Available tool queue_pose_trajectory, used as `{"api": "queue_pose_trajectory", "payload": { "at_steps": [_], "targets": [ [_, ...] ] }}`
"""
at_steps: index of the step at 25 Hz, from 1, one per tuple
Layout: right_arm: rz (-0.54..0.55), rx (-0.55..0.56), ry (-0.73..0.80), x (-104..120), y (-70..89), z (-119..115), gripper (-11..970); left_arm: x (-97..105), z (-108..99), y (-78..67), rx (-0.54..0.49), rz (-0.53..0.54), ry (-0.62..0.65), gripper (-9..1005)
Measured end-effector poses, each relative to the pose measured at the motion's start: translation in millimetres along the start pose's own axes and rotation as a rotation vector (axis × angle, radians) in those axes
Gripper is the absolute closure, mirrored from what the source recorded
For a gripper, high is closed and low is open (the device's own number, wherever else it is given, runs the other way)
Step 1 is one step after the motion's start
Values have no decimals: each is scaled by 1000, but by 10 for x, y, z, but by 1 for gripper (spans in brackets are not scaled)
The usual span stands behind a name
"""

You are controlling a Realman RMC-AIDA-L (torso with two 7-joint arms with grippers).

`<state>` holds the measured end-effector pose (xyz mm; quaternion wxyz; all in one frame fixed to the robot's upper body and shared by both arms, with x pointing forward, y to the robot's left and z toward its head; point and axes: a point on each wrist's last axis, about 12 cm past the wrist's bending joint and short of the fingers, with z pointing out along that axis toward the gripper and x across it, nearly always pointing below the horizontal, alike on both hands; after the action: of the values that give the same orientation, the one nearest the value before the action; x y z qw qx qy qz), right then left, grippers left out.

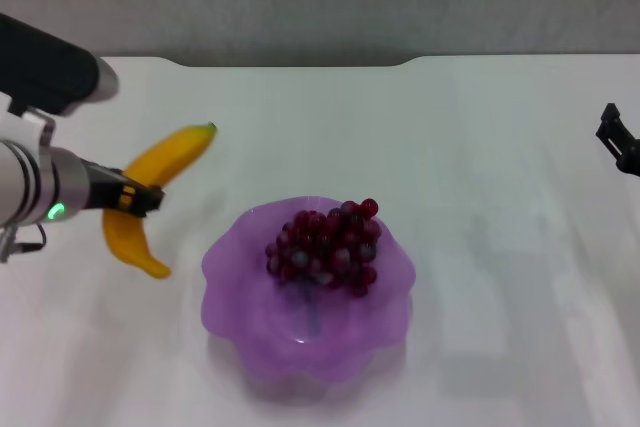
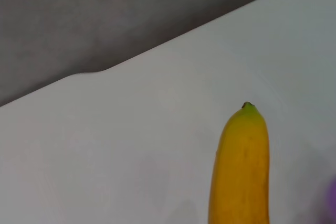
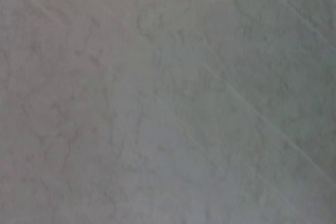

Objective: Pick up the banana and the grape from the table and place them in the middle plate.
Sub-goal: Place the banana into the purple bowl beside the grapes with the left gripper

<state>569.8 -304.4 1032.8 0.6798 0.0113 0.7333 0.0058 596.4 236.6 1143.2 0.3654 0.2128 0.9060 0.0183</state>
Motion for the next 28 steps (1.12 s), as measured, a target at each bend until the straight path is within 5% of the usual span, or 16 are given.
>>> {"api": "queue_pose_trajectory", "payload": {
  "at_steps": [15,21,28],
  "targets": [
    [1,-3,-2,-5,10,5,75,19,-37,-796,170,158,-2,501],
    [21,-18,-6,-23,49,24,75,48,56,-966,205,204,-7,501],
    [16,-35,-6,-30,81,37,75,2,119,-1003,208,207,-5,501]
  ]
}}
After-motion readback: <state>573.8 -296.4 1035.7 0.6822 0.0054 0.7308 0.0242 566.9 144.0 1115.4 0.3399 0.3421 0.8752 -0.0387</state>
